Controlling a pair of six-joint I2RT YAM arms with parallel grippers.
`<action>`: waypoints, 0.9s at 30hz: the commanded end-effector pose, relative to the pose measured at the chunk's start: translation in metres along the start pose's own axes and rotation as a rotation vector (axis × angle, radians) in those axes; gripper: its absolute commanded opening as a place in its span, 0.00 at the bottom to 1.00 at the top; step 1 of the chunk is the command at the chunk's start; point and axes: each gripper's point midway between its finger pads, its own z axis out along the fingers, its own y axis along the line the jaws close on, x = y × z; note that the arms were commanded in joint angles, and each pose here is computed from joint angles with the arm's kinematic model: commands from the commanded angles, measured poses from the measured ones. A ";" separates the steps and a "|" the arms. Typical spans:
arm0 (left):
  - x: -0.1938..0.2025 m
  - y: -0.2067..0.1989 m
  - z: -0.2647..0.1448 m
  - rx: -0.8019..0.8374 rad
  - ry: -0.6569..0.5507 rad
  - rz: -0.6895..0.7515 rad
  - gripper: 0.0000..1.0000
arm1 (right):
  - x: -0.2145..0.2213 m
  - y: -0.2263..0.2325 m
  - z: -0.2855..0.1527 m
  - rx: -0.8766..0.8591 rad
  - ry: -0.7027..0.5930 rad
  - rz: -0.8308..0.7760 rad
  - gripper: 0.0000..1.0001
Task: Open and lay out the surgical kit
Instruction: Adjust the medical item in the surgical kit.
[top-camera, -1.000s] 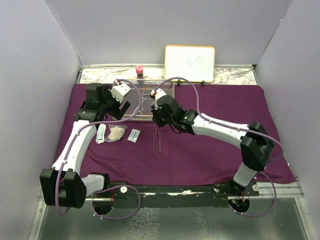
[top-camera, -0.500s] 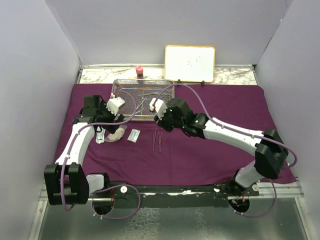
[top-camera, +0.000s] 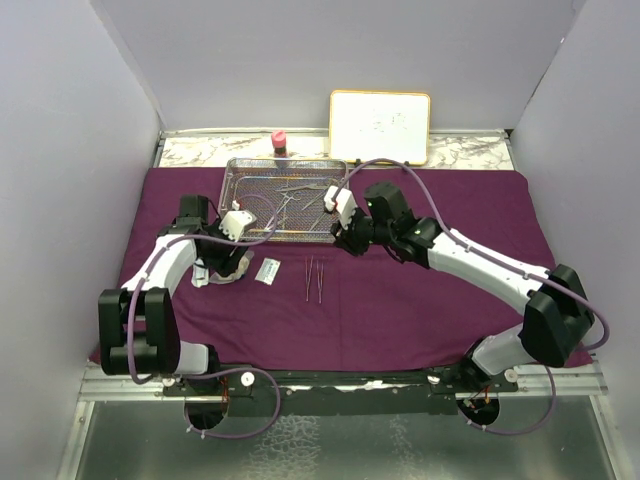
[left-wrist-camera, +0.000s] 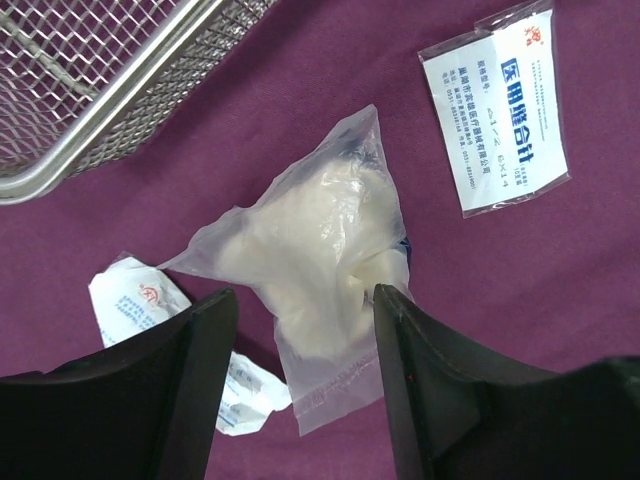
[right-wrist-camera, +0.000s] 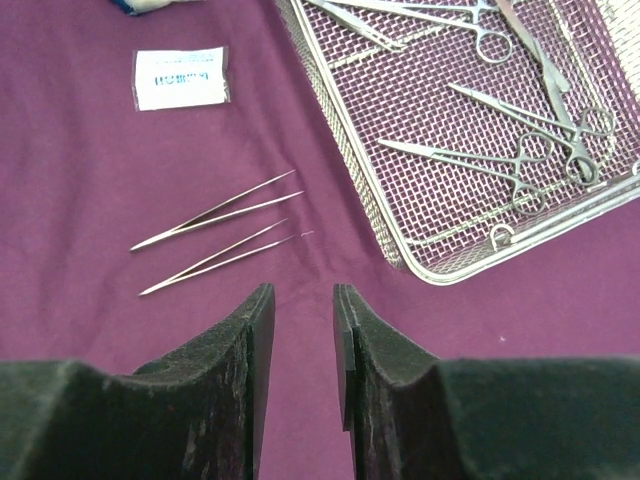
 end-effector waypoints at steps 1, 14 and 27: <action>-0.001 0.002 0.004 0.024 0.010 -0.006 0.57 | -0.004 0.001 -0.004 -0.023 -0.006 -0.008 0.29; 0.014 -0.022 0.011 0.109 0.076 -0.088 0.50 | 0.011 -0.003 0.001 -0.037 0.042 0.035 0.25; 0.015 -0.043 -0.005 0.182 0.127 -0.169 0.44 | 0.018 -0.005 0.001 -0.049 0.053 0.060 0.25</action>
